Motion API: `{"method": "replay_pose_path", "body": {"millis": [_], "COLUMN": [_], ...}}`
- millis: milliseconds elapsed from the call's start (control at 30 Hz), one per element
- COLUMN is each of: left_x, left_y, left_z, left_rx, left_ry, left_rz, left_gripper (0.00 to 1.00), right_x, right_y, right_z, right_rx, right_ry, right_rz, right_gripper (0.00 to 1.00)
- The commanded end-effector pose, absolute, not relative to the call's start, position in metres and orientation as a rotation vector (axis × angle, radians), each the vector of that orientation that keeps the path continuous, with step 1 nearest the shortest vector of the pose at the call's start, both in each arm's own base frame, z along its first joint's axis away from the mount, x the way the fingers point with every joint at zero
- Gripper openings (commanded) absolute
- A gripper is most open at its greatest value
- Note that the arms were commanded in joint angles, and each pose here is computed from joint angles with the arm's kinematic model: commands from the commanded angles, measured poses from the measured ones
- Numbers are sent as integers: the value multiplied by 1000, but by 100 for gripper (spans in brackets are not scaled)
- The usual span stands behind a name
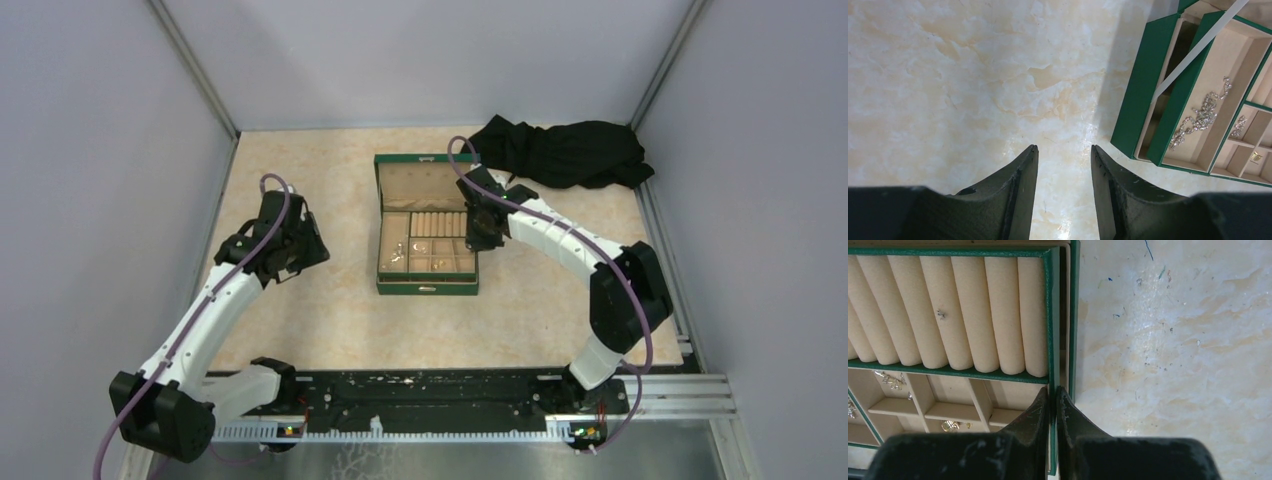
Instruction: Organize the mixed jewelry
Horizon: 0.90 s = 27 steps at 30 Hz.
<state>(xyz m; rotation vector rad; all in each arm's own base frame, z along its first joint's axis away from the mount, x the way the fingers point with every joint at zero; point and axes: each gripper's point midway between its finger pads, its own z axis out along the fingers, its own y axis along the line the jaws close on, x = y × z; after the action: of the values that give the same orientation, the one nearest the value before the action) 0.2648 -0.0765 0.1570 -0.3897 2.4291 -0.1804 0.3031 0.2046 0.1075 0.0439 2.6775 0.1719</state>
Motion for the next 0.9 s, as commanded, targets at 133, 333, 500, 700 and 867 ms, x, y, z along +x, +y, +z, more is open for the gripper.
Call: {"method": "replay_pose_path", "body": {"millis": [133,333,500,700,867], "left_x": [260,259,259,257,257], "left_y": [-78,-79,-79,-80,-82], "left_z": [155,153,150,146,144], "left_rx": [-428,-426,-430,-433,-435], "left_ry": [2428,2437,2442,2451,2458], "left_rz": [-218,-221,-223,-225,-240], "left_gripper": [49,49,49,49,49], "right_x": [310,306,302,296,298], "right_y": [221,218,216,222,226], "right_z": [109,101,95,87,81], "right_rx": [18,5,-13,-59,-61], "right_ry": [2633,2654,2670,2696,2710], "right_rz": [236,219,211,251,257], "right_gripper": [0,0,0,0,0]}}
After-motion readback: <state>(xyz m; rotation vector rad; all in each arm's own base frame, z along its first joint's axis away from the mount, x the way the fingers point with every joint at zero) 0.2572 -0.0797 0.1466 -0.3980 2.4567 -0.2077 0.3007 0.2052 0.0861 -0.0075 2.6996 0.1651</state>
